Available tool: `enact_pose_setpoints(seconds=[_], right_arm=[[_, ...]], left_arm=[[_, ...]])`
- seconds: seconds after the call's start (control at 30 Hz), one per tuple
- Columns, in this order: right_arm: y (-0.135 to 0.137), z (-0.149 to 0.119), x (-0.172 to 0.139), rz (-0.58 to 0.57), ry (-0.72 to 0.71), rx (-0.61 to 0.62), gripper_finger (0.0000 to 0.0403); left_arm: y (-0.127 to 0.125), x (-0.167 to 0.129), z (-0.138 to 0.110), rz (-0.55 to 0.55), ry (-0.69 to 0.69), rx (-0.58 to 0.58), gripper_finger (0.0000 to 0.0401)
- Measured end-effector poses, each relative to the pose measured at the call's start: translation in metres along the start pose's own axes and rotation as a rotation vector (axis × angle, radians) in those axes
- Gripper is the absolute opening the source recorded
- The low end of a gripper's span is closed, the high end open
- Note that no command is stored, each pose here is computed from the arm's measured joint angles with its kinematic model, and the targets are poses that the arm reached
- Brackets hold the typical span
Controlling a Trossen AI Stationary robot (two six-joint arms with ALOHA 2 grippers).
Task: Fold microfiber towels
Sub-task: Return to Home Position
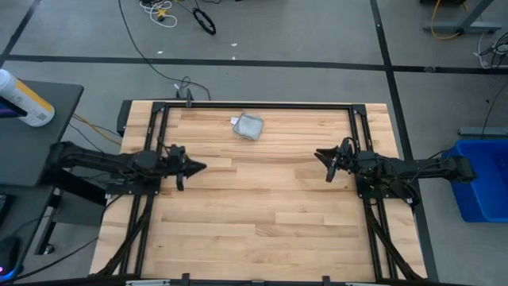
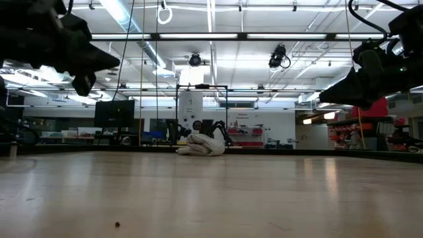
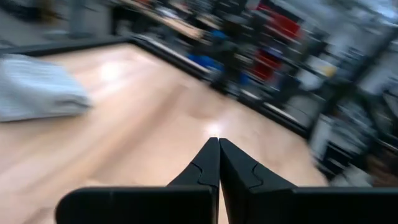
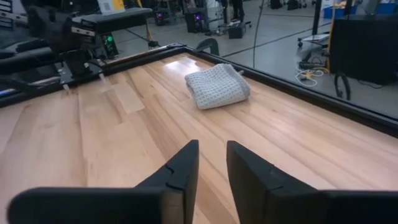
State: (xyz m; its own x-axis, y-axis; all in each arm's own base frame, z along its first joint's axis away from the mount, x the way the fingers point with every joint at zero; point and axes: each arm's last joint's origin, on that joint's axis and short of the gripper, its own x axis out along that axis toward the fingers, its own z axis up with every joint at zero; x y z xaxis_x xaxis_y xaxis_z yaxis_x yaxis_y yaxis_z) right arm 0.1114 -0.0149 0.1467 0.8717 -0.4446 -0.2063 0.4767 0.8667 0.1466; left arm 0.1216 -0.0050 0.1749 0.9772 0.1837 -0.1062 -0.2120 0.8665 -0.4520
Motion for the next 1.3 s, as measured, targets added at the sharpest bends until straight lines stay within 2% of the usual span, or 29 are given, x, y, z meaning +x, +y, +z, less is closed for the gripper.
enact_pose_setpoints(seconds=[0.1, 0.3, 0.43, 0.53, 0.63, 0.77, 0.97, 1.07, 1.17, 1.3], right_arm=[[0.001, 0.000, 0.000, 0.023, 0.007, -0.001, 0.0078], [0.002, -0.003, 0.001, 0.049, 0.037, -0.001, 0.0045], [0.002, -0.006, 0.003, 0.040, 0.071, 0.020, 0.0022], [0.002, -0.008, 0.005, 0.032, 0.097, 0.028, 0.0008], [0.003, -0.009, 0.006, 0.033, 0.100, 0.025, 0.0006], [0.005, -0.005, 0.008, 0.015, 0.056, -0.023, 0.0029], [0.003, -0.002, 0.010, -0.121, -0.007, -0.056, 0.0078], [0.003, 0.001, 0.011, -0.144, -0.034, -0.060, 0.0102], [0.007, 0.008, 0.012, -0.097, -0.093, -0.105, 0.0124], [0.013, 0.019, 0.011, 0.059, -0.187, -0.178, 0.0152]], left_arm=[[-0.002, -0.002, -0.001, -0.094, 0.041, 0.029, 0.0005], [0.006, -0.008, -0.004, -0.084, 0.105, 0.103, 0.0004], [0.011, -0.012, 0.000, -0.067, 0.029, 0.115, 0.0004], [0.021, -0.014, -0.006, -0.048, -0.027, 0.079, 0.0004], [0.023, -0.017, 0.000, -0.025, -0.100, 0.074, 0.0004], [0.026, -0.020, 0.005, 0.008, -0.162, 0.079, 0.0004], [0.030, -0.020, 0.006, 0.034, -0.167, 0.064, 0.0004], [0.032, -0.020, 0.007, 0.046, -0.171, 0.070, 0.0004], [0.032, -0.020, 0.006, 0.026, -0.157, 0.079, 0.0004], [0.033, -0.019, 0.005, 0.020, -0.132, 0.068, 0.0004]])
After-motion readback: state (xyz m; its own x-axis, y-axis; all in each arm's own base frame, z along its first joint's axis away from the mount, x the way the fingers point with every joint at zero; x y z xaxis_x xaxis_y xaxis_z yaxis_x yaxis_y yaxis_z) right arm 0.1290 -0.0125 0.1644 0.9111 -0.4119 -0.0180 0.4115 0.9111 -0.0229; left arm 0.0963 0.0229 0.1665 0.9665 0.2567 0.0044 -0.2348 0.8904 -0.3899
